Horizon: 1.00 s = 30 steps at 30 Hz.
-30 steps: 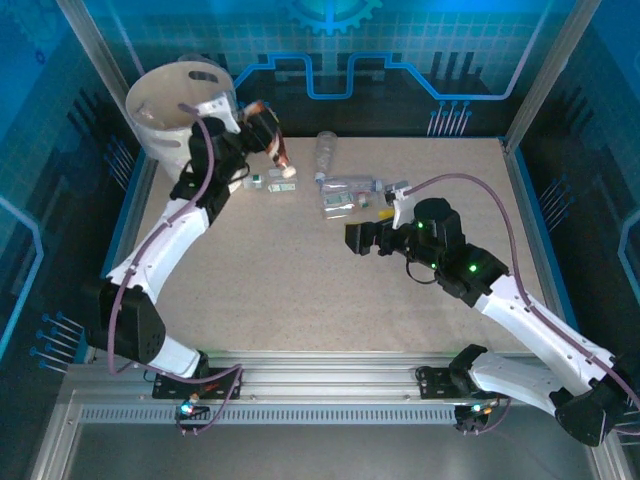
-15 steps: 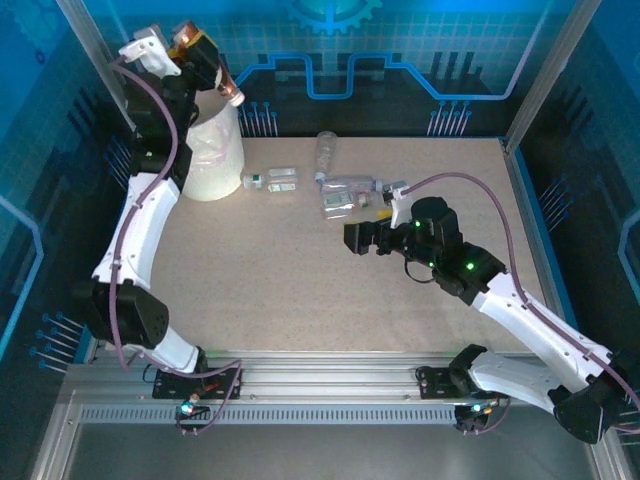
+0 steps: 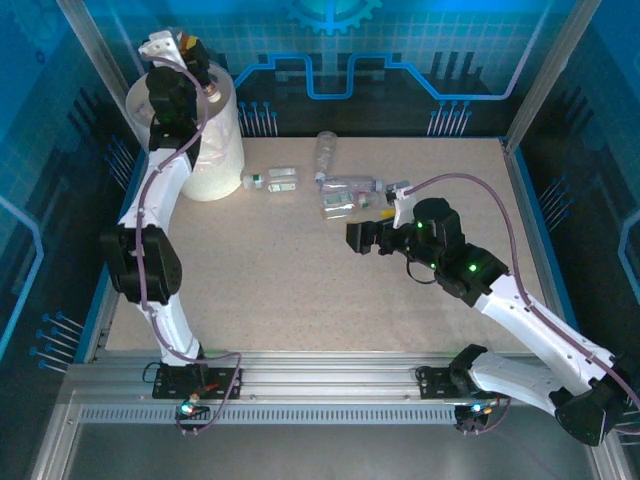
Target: Put the plastic bottles in the bin
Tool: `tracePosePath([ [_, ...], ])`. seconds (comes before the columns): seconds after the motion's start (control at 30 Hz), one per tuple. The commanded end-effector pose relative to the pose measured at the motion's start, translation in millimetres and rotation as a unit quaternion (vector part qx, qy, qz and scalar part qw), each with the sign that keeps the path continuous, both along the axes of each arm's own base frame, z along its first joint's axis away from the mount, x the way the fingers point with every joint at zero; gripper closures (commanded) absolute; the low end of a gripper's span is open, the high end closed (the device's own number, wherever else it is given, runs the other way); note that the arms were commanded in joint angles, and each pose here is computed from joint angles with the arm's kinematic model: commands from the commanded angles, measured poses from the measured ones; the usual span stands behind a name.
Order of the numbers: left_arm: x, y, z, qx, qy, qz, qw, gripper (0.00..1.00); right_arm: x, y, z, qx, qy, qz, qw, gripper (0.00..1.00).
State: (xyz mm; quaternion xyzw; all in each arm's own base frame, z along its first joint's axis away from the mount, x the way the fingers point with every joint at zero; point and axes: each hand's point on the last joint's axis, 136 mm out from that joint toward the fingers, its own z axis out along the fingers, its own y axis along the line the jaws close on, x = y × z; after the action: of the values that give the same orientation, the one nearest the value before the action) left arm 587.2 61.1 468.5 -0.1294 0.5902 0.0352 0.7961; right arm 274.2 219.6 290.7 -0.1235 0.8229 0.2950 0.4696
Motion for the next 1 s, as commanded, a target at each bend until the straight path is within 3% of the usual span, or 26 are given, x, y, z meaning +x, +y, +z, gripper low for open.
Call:
tracePosePath([
  [0.0, 0, 26, 23, 0.034, -0.041, 0.054, 0.997, 0.59, 2, -5, -5, -0.009, 0.000, -0.015, 1.000, 0.00],
  [0.13, 15, 46, -2, 0.026, -0.017, 0.085, 0.996, 0.54, 7, -2, -6, -0.016, 0.002, -0.015, 1.000, 0.00],
  [0.3, 17, 75, -27, -0.030, 0.018, 0.151, 0.988, 0.34, 11, 2, -12, -0.027, 0.007, -0.011, 1.000, 0.00],
  [0.7, -2, 71, -14, -0.083, 0.059, 0.179, 0.979, 0.17, 10, 4, -15, -0.025, 0.012, -0.004, 1.000, 0.00],
  [0.97, -5, 48, -22, -0.109, 0.088, 0.155, 0.978, 0.10, 4, -3, -15, -0.023, 0.008, -0.012, 1.000, 0.00],
])
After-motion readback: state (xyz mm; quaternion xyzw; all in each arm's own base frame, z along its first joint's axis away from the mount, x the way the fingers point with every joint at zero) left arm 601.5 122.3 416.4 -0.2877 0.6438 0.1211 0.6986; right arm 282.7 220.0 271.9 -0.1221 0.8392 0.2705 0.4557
